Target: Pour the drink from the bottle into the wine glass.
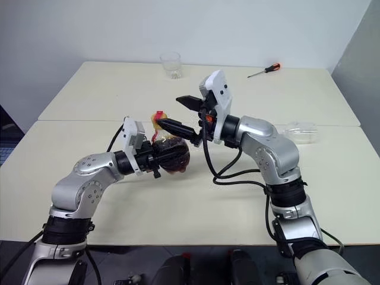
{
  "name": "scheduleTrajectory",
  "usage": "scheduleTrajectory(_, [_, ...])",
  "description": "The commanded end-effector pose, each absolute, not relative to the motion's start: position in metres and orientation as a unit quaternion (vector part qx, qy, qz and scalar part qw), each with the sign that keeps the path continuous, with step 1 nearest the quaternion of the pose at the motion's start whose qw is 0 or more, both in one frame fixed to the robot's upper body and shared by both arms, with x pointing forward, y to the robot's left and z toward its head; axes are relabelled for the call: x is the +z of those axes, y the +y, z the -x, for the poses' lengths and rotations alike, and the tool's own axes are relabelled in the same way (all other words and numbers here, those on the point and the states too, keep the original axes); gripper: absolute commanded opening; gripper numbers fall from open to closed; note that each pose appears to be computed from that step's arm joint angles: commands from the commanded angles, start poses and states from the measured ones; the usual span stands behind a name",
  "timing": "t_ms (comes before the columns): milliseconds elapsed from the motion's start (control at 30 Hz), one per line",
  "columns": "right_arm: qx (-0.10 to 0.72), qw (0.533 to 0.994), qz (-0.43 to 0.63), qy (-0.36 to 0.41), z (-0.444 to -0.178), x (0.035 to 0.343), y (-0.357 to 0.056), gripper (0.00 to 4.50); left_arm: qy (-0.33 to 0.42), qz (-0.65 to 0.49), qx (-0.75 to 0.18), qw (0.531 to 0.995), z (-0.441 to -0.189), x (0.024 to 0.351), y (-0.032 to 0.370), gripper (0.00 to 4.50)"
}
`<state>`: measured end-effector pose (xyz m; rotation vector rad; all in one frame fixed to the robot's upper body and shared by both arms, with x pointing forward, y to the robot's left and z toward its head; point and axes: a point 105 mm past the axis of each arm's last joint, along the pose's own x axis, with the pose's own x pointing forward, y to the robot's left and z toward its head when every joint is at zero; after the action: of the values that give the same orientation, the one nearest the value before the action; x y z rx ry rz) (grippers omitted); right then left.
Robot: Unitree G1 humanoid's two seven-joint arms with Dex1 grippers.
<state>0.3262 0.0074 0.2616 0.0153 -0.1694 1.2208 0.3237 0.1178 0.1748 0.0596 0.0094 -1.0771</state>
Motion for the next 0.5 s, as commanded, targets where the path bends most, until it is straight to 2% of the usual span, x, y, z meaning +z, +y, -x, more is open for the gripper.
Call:
scheduleTrajectory(33, [0.585, 0.804, -0.011, -0.102, -0.317, 0.275, 0.017, 4.50, -0.032, -0.041, -0.521, 0.852, -0.324, 0.191, 0.114, 1.04])
scheduleTrajectory(500, [0.614, 0.784, -0.030, -0.088, -0.312, 0.277, 0.035, 4.50, -0.033, -0.046, -0.527, 0.848, -0.325, 0.190, 0.112, 1.04])
